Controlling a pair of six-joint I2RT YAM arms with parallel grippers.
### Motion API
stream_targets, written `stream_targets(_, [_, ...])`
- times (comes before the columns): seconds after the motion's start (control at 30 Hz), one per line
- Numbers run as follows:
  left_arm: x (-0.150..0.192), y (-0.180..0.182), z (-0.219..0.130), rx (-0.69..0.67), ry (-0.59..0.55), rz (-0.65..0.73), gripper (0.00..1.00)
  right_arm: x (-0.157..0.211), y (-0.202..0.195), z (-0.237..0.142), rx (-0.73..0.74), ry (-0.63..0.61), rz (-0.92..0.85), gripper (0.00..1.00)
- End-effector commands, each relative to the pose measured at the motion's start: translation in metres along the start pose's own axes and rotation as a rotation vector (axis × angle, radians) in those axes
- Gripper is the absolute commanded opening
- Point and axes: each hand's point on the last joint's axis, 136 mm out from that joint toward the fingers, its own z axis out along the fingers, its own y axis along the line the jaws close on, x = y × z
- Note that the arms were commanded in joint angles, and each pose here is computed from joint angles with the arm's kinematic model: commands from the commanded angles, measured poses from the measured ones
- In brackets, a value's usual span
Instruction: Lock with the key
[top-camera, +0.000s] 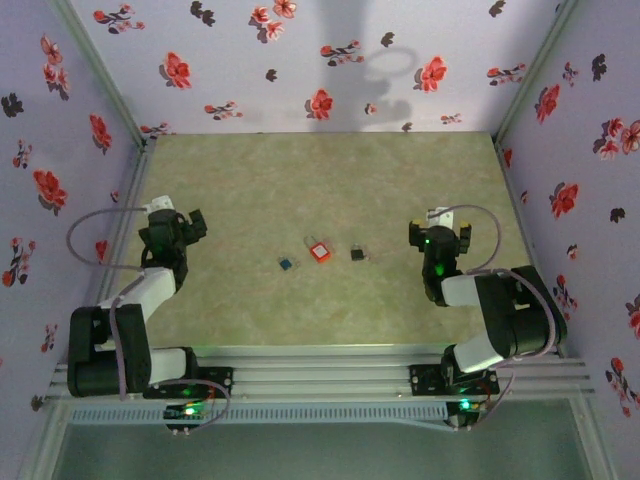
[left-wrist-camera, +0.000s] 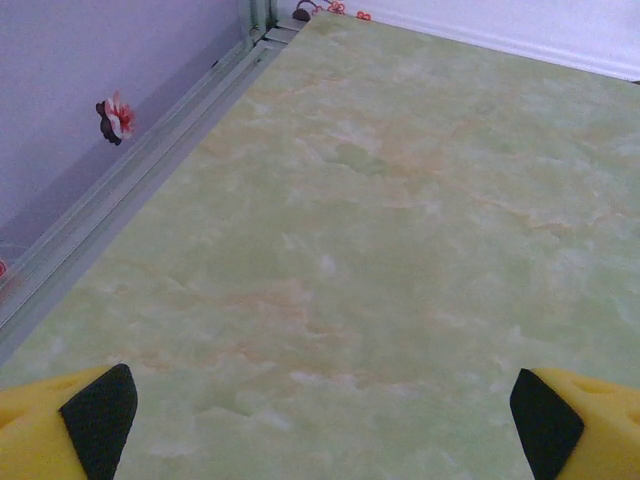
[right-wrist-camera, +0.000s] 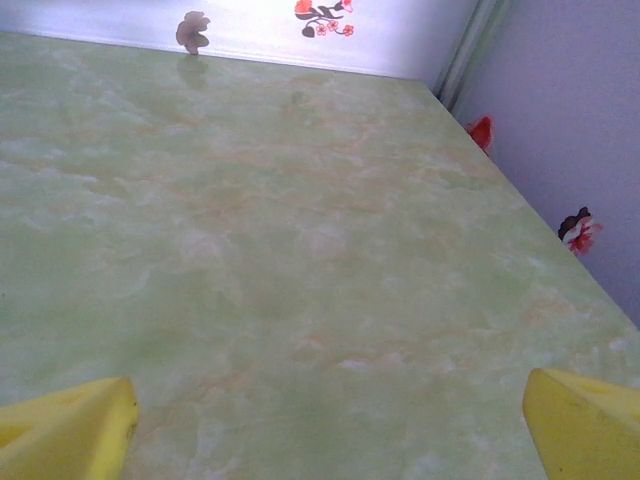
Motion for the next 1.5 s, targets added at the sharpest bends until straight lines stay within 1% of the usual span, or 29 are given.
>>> stream_targets(0.0, [-0.001, 0.000, 0.002, 0.011, -0.019, 0.008, 1.00, -0.013, -0.002, 0.001, 0.002, -0.026, 0.027, 0.99])
stream_targets(0.37, [-0.002, -0.001, 0.000, 0.021, -0.045, 0.025, 1.00, -0.013, -0.002, 0.003, 0.000, -0.020, 0.030, 0.99])
stream_targets(0.63, [-0.001, -0.001, 0.001, 0.021, -0.049, 0.033, 1.00, -0.012, -0.008, 0.012, 0.014, 0.024, 0.055, 0.99])
stream_targets(1.2, [0.006, -0.008, 0.011, 0.058, -0.037, 0.080, 1.00, -0.008, -0.009, 0.026, -0.038, 0.092, 0.090, 0.99])
stream_targets(1.3, [0.007, -0.010, 0.013, 0.063, -0.034, 0.088, 1.00, -0.006, -0.005, 0.029, -0.079, 0.112, 0.104, 0.99])
stream_targets(1.47, [0.010, -0.012, 0.016, 0.072, -0.028, 0.098, 1.00, -0.006, -0.007, 0.027, -0.072, 0.094, 0.114, 0.99])
